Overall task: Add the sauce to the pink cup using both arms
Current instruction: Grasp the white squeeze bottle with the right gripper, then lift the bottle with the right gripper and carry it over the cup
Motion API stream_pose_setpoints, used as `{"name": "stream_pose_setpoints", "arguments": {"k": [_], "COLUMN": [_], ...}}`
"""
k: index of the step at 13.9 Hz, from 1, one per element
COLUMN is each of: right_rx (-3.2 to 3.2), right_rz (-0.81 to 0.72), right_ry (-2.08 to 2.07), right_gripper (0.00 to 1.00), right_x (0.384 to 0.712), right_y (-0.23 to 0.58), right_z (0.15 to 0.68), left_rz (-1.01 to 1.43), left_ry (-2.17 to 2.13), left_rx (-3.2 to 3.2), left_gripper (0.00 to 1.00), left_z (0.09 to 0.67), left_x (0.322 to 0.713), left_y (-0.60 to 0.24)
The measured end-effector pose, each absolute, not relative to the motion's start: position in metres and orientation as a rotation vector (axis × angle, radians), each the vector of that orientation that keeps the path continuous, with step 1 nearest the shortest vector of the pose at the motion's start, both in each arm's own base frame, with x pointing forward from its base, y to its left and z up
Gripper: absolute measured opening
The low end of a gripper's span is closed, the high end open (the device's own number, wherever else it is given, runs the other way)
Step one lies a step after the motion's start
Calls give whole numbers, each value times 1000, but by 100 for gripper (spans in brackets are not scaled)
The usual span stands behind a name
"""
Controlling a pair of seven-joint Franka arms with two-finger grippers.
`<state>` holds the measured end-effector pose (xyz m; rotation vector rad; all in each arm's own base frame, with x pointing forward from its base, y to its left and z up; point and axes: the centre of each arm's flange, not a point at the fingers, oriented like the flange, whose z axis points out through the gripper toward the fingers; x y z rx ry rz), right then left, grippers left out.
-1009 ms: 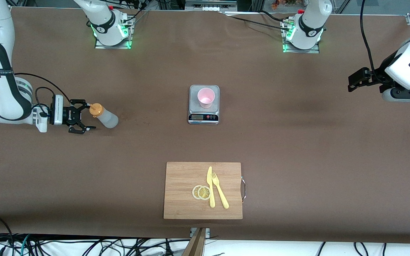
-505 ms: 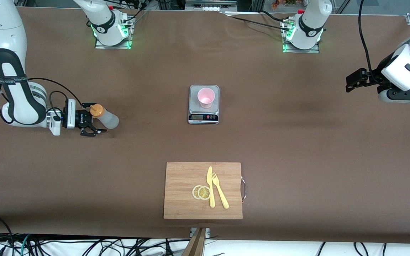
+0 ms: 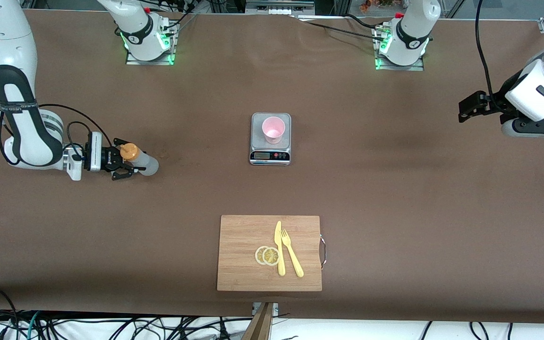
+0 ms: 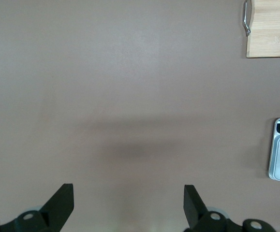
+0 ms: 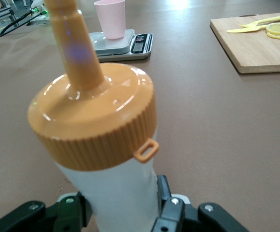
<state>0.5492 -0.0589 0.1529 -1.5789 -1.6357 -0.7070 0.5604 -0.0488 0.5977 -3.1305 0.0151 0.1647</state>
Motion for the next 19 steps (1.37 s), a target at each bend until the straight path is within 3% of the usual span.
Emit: {"name": "stream_pose_setpoints", "arguments": {"k": [2, 9, 19], "right_rx": [-1585, -1803, -2182], "right_rz": [-705, -431, -36], "right_ry": [-1664, -1850, -2012], "right_gripper": [42, 42, 42], "right_x": [556, 588, 584], "right_y": [-56, 22, 204], "right_z": [164, 286, 349], "left_rz": [166, 168, 168], "left_ry": [15, 13, 9], "left_rx": [-3130, -3130, -3130], "left_gripper": [100, 100, 100], "left_z": [597, 597, 597], "left_x": [561, 561, 561], "left_y": [-49, -49, -48]}}
